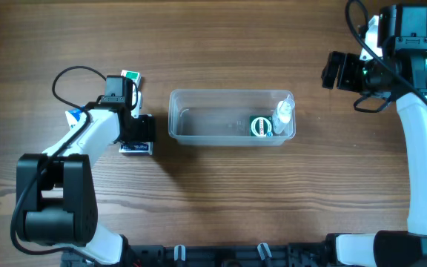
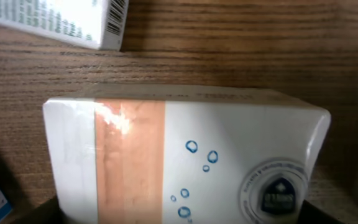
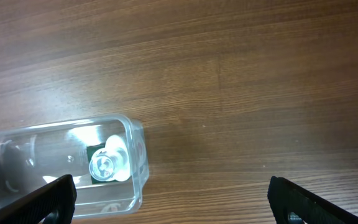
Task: Pack container
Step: 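Lower the left gripper and close it on the Hansaplast box, then lift the Hansaplast box and carry it over the container's left end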
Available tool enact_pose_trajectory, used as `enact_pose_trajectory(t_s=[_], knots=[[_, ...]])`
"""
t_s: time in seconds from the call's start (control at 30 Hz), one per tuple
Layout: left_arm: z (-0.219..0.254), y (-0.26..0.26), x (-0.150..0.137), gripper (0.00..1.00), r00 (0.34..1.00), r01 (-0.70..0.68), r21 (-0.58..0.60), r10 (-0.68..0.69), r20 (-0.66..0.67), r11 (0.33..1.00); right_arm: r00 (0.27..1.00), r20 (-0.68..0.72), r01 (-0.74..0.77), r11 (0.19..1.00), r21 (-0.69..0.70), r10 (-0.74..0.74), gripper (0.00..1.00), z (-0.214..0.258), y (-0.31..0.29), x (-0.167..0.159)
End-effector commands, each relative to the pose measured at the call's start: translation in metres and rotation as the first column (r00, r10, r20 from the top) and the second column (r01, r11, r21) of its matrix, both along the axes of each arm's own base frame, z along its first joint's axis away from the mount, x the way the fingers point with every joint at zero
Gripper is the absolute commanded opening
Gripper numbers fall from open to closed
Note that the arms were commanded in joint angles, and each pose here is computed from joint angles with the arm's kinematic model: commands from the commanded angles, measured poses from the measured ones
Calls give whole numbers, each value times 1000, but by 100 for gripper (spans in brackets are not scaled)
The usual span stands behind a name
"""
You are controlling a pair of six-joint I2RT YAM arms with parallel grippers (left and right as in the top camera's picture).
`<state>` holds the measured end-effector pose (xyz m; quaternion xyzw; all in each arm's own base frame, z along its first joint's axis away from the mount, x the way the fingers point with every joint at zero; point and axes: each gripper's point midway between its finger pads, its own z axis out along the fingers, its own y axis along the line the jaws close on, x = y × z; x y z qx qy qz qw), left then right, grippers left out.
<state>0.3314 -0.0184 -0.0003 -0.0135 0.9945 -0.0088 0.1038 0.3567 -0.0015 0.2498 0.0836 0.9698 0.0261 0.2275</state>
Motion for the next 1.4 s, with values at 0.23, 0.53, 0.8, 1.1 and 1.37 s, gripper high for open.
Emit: enact_pose_trajectory(t_s=[0.23, 0.53, 0.8, 1.1, 1.37], knots=[[16, 2, 10, 73, 999, -5, 10, 5, 43, 1000, 1000, 26, 4, 1000, 0, -4, 100, 9, 0, 1], [96, 1, 35, 72, 976, -49, -17, 51, 214, 999, 1000, 26, 4, 1000, 0, -4, 100, 9, 0, 1], [155, -14, 36, 73, 948, -34, -70, 54, 314, 997, 1000, 26, 4, 1000, 0, -4, 100, 9, 0, 1], [170, -68, 31, 73, 937, 15, -170, 45, 346, 985, 1000, 26, 4, 1000, 0, -4, 100, 9, 0, 1], [168, -111, 24, 73, 942, 56, -218, 21, 335, 974, 1000, 26, 4, 1000, 0, -4, 100, 9, 0, 1]])
